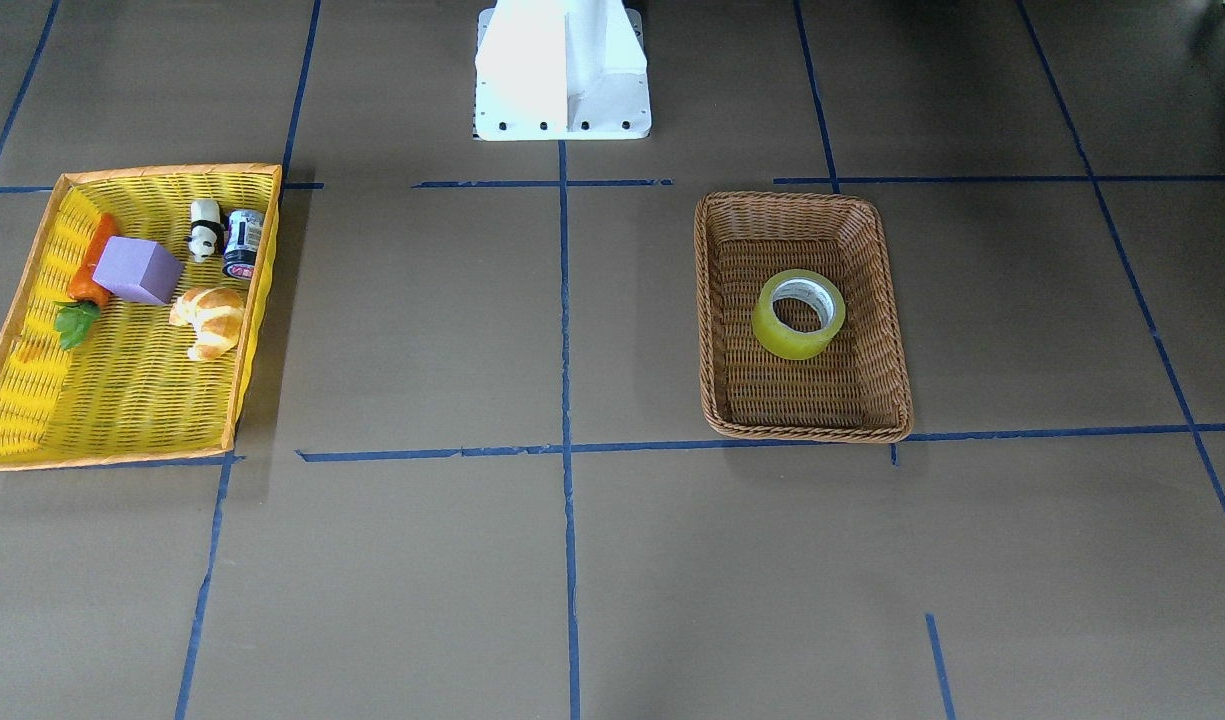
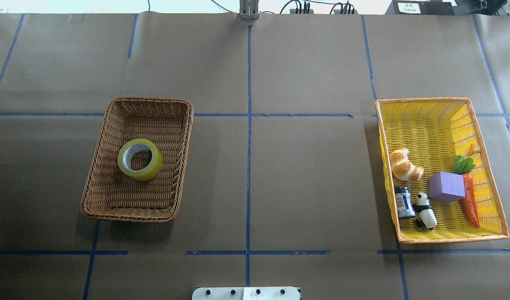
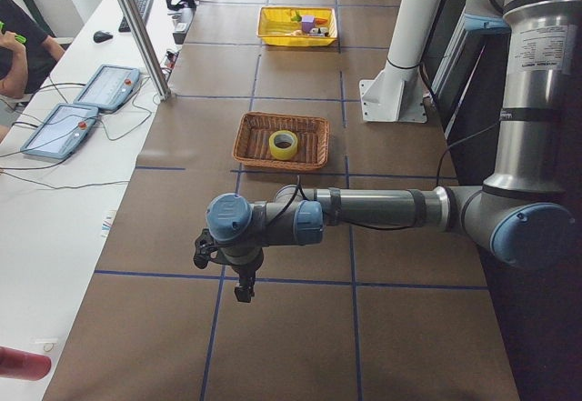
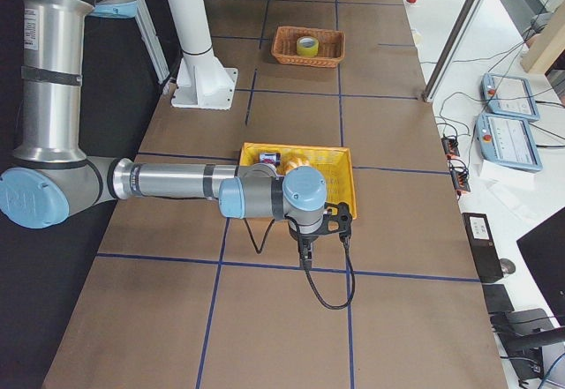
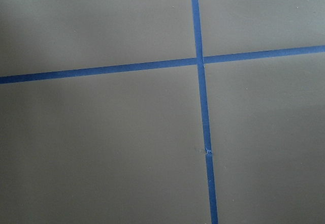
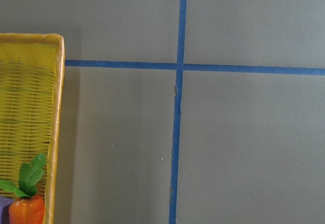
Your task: Move tape to another basket
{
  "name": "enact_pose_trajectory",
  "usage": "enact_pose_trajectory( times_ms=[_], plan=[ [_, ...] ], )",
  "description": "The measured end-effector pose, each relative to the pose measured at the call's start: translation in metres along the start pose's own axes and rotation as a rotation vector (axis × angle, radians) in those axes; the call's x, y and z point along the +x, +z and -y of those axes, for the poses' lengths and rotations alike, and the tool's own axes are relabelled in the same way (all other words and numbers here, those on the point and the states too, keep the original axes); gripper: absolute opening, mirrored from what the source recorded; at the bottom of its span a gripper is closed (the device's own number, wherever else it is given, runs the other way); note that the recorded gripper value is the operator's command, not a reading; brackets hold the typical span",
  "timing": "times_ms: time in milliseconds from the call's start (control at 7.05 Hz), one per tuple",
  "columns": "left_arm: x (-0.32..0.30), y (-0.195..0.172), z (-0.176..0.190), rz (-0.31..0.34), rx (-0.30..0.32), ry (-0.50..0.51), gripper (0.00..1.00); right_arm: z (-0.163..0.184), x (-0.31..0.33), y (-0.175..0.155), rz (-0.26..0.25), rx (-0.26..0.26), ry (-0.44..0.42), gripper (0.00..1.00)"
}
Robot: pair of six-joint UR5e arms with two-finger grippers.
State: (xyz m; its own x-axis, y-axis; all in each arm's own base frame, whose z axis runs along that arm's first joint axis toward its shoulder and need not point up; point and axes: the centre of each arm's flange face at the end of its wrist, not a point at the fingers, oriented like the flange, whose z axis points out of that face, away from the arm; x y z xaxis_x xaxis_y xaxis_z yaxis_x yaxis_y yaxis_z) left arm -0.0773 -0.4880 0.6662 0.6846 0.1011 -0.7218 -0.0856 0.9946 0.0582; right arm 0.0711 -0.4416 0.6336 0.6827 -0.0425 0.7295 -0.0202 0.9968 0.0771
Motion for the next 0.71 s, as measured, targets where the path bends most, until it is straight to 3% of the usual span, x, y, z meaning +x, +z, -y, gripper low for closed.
enact_pose_trajectory(
  times_ms=[709],
  plan=[
    [0.0008,-0.0018,0.0002,0.001,0.006,0.006,1.00,0.0001,-0.0009,-0.0008,0.000,0.002,-0.003,1.00]
  ],
)
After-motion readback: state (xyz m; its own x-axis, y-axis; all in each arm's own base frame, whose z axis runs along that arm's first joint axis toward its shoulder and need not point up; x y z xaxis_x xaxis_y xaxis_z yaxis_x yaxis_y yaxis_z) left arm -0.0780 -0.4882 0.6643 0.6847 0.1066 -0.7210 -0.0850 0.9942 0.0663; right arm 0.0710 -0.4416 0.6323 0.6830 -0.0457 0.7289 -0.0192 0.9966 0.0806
